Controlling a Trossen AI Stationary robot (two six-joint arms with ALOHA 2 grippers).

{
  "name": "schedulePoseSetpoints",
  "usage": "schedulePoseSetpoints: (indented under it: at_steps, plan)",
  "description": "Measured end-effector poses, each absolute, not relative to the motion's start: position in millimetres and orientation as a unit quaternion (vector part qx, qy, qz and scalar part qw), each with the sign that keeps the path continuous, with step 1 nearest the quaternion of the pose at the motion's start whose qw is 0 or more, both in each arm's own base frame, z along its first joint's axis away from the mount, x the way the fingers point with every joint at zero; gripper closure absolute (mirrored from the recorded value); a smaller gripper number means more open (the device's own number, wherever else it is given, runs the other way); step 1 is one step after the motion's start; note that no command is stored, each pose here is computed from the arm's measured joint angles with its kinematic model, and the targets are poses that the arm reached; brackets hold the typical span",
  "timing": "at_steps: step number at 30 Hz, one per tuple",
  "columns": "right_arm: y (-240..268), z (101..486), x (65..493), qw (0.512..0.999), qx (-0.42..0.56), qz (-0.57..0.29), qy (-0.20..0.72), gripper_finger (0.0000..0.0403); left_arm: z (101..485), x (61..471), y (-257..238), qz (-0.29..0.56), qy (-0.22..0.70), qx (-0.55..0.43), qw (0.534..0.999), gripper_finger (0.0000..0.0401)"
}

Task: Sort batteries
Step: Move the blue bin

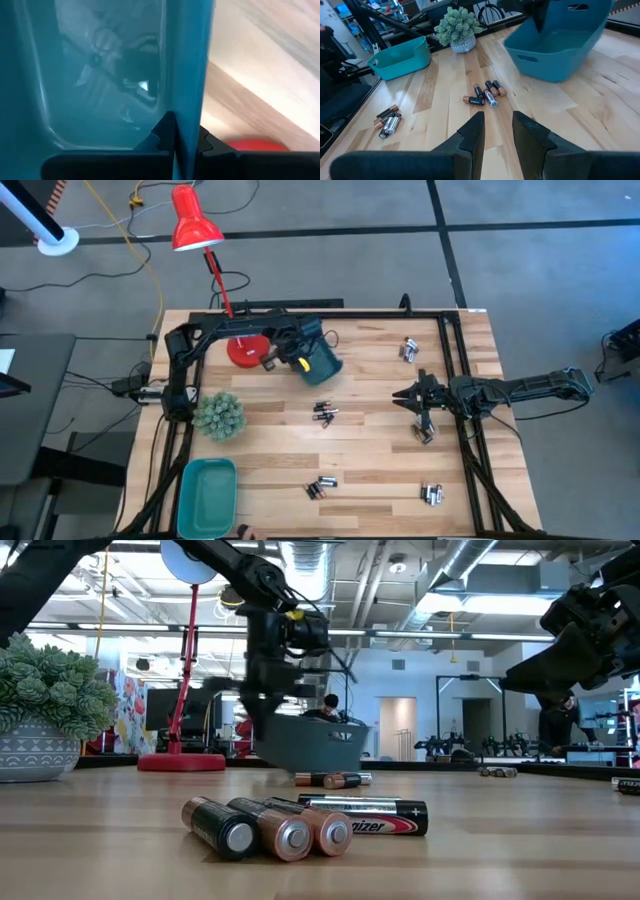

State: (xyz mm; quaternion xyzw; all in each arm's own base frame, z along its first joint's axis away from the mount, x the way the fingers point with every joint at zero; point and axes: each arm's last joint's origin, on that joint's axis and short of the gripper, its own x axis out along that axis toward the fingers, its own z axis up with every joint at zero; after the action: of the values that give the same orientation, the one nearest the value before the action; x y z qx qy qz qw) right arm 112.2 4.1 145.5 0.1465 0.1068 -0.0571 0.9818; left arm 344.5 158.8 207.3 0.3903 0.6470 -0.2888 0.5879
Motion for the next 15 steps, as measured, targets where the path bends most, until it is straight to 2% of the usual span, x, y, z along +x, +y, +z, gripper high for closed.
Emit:
schedulePoseSetpoints:
  at_steps: [6,11,15]
  plan:
    - [4.1,145.6,112.2,0.982,0.147,-0.057,0.107,0.0285,209.2,332.9,159.9,-0.34,0.66,0.378,0.553,0.04]
    - [4.1,145.6,112.2,0.982,0.147,-0.057,0.107,0.0285,209.1,333.6,161.5,-0.376,0.64,0.423,0.52,0.04]
    - [4.1,145.6,112.2,0.982,0.147,-0.057,0.107,0.0285,209.1,340.7,165.1,-0.363,0.62,0.462,0.52,0.04]
